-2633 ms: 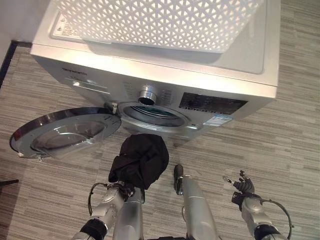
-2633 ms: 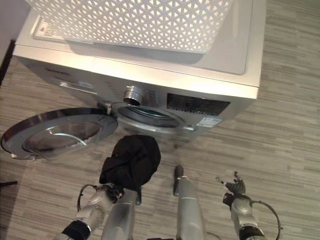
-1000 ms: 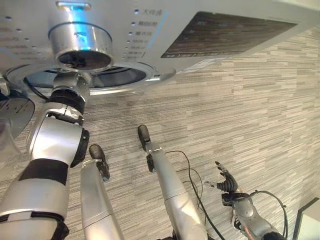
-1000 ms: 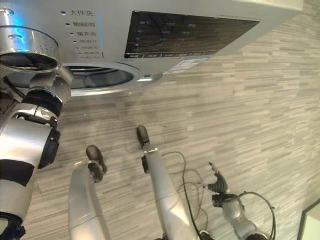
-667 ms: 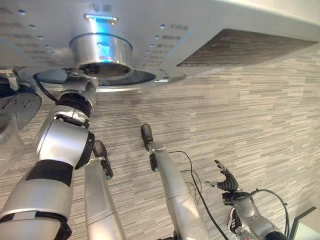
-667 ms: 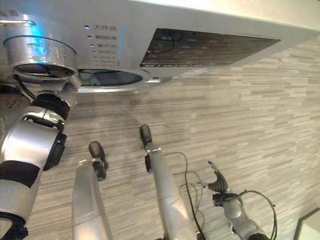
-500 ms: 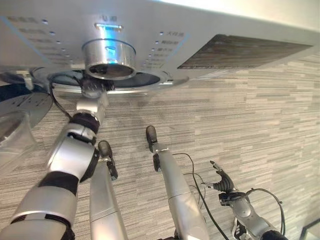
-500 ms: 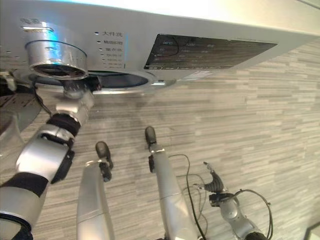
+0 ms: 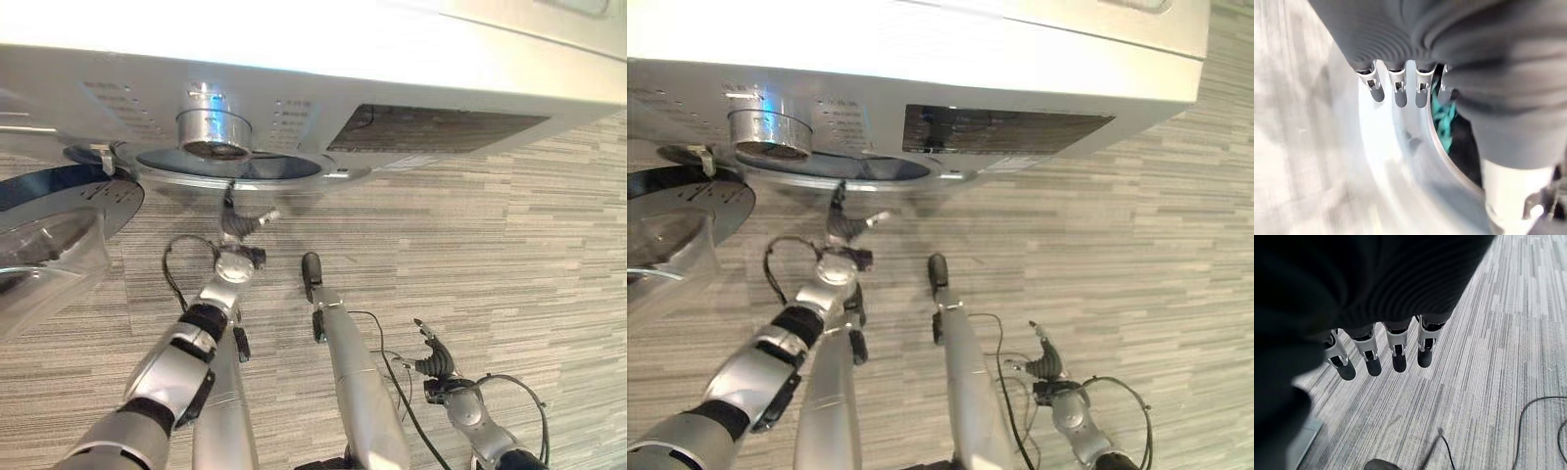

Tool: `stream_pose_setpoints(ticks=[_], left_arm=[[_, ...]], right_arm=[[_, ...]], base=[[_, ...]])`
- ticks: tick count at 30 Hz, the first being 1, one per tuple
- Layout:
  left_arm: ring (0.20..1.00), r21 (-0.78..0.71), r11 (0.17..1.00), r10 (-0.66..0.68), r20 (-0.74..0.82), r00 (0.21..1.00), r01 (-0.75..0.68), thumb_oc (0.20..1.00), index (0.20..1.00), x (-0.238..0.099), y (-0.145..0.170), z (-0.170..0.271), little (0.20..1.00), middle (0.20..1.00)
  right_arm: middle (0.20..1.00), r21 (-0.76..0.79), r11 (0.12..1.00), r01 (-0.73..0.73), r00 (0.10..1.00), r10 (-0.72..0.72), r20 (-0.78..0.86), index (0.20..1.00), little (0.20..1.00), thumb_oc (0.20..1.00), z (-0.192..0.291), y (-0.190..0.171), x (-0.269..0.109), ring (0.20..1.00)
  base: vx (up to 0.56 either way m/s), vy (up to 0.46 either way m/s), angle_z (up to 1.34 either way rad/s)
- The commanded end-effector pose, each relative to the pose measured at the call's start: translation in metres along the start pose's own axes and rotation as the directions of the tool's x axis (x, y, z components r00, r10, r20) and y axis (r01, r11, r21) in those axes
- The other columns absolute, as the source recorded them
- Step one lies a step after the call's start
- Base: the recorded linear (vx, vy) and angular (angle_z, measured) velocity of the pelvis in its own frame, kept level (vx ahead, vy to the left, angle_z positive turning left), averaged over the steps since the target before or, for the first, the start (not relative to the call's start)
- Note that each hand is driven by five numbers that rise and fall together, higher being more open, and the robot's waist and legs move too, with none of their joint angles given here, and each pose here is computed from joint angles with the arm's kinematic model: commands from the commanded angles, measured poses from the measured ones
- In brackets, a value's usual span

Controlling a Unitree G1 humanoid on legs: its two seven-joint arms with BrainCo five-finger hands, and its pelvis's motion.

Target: Grab the laundry basket,head to the washer,open it,put in the laundry and shut it.

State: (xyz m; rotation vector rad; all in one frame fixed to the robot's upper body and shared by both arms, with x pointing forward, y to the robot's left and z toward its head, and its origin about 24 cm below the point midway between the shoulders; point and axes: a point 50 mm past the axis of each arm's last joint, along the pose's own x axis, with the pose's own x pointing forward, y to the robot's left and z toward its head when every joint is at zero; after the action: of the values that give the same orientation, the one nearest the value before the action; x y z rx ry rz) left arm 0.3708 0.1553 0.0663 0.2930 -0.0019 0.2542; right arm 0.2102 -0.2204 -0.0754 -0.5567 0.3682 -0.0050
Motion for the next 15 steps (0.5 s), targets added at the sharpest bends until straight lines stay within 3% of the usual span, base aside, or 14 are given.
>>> stream_pose_setpoints(ticks=[1, 5, 7, 8, 9, 12, 15], left_arm=[[1.0, 0.034, 0.999, 0.031, 0.03, 0.999, -0.032, 1.0, 1.0, 0.003, 0.011, -0.001, 1.0, 1.0], [1.0, 0.213, 0.977, 0.026, -0.133, 0.991, 0.003, 1.0, 1.0, -0.014, 0.021, -0.052, 1.0, 1.0], [1.0, 0.281, 0.957, 0.024, -0.307, 0.951, 0.066, 1.0, 1.0, -0.039, 0.033, -0.1, 1.0, 1.0], [1.0, 0.281, 0.957, 0.024, -0.307, 0.951, 0.066, 1.0, 1.0, -0.039, 0.033, -0.1, 1.0, 1.0], [1.0, 0.326, 0.931, -0.02, -0.408, 0.913, 0.166, 1.0, 1.0, -0.061, 0.047, -0.131, 1.0, 1.0], [1.0, 0.394, 0.882, -0.043, -0.479, 0.877, 0.258, 1.0, 1.0, -0.084, 0.06, -0.155, 1.0, 1.0], [1.0, 0.405, 0.83, -0.031, -0.653, 0.757, 0.384, 1.0, 1.0, -0.133, 0.083, -0.197, 1.0, 1.0]], right_arm=[[1.0, -0.005, 0.997, 0.079, 0.996, -0.079, -0.032, 1.0, 1.0, 1.0, -0.007, -0.019, 0.0, 1.0], [1.0, 0.005, 0.997, 0.081, 0.994, -0.081, -0.08, 1.0, 1.0, 1.0, -0.008, -0.014, 0.008, 1.0], [1.0, 0.028, 0.996, 0.087, 0.983, -0.081, -0.167, 1.0, 1.0, 1.0, -0.019, -0.013, 0.009, 1.0], [1.0, 0.028, 0.996, 0.087, 0.983, -0.081, -0.167, 1.0, 1.0, 1.0, -0.019, -0.013, 0.009, 1.0], [1.0, 0.056, 0.994, 0.096, 0.971, -0.081, -0.224, 1.0, 1.0, 1.0, -0.027, -0.016, 0.007, 1.0], [1.0, 0.087, 0.99, 0.11, 0.96, -0.083, -0.268, 1.0, 1.0, 1.0, -0.036, -0.02, 0.003, 1.0], [1.0, 0.152, 0.978, 0.145, 0.939, -0.088, -0.334, 1.0, 1.0, 1.0, -0.051, -0.025, -0.009, 1.0]], base=[[-0.11, 0.008, 0.08], [-0.04, 0.036, 0.11], [0.06, 0.052, -0.04], [0.11, 0.087, -0.1], [0.07, 0.069, -0.07], [0.08, 0.095, -0.09], [0.07, 0.192, -0.13]])
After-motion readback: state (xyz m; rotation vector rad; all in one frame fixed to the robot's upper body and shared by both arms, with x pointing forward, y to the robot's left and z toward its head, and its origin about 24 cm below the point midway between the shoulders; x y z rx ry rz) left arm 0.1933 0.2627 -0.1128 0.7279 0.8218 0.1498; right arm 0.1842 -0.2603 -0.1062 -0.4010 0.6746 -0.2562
